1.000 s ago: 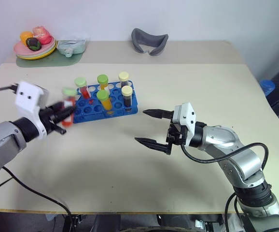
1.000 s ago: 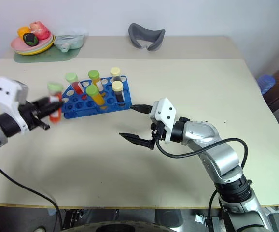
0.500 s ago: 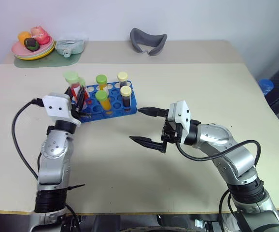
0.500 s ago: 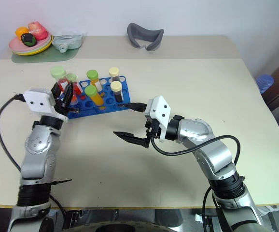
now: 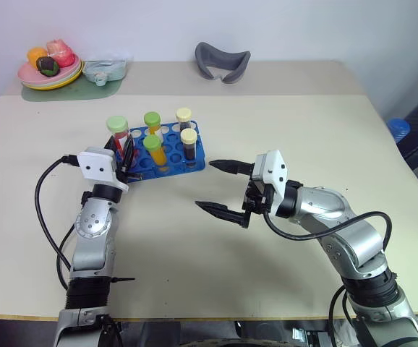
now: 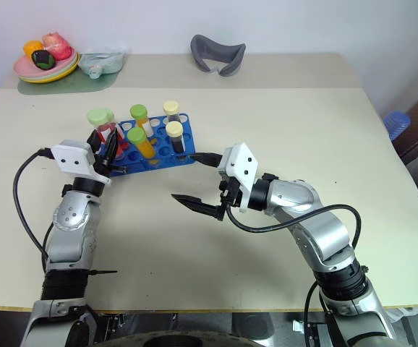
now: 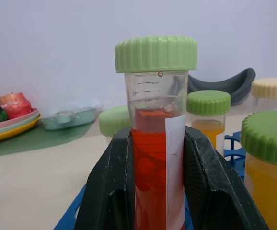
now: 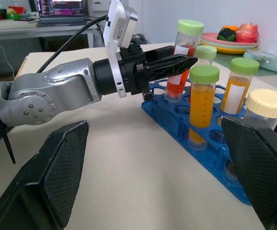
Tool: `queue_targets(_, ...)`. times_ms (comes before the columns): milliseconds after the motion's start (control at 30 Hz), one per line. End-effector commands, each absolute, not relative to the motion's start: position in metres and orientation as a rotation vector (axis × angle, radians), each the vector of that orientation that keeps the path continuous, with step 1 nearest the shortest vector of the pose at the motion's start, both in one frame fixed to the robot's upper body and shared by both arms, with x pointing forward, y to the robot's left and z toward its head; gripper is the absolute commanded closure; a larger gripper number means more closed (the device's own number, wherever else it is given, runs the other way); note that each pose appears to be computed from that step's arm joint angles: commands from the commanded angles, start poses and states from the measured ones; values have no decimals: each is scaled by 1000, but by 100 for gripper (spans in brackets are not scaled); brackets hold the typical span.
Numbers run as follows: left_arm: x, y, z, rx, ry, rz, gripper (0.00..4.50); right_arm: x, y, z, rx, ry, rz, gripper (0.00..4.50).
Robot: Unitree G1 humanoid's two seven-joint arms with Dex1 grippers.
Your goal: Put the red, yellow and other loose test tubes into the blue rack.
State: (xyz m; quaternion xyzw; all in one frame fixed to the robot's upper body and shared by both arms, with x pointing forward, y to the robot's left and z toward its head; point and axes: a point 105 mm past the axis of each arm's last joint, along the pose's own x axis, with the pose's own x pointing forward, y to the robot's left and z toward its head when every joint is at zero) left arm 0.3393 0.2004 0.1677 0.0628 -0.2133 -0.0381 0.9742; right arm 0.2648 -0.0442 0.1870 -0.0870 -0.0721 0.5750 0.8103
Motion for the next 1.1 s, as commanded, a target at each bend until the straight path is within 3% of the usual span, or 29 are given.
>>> queue_targets(33,333,199,172,115,-457,-82,376,258,-43,199,-203,-210,1241,0)
queue_targets(500,326,201,172,114,-438,-47,376,258,-42,199,-198,-212,1250,0)
queue_targets(1100,341,203,160,64,-433,-45,376,258,-42,200,-201,-215,1246,0)
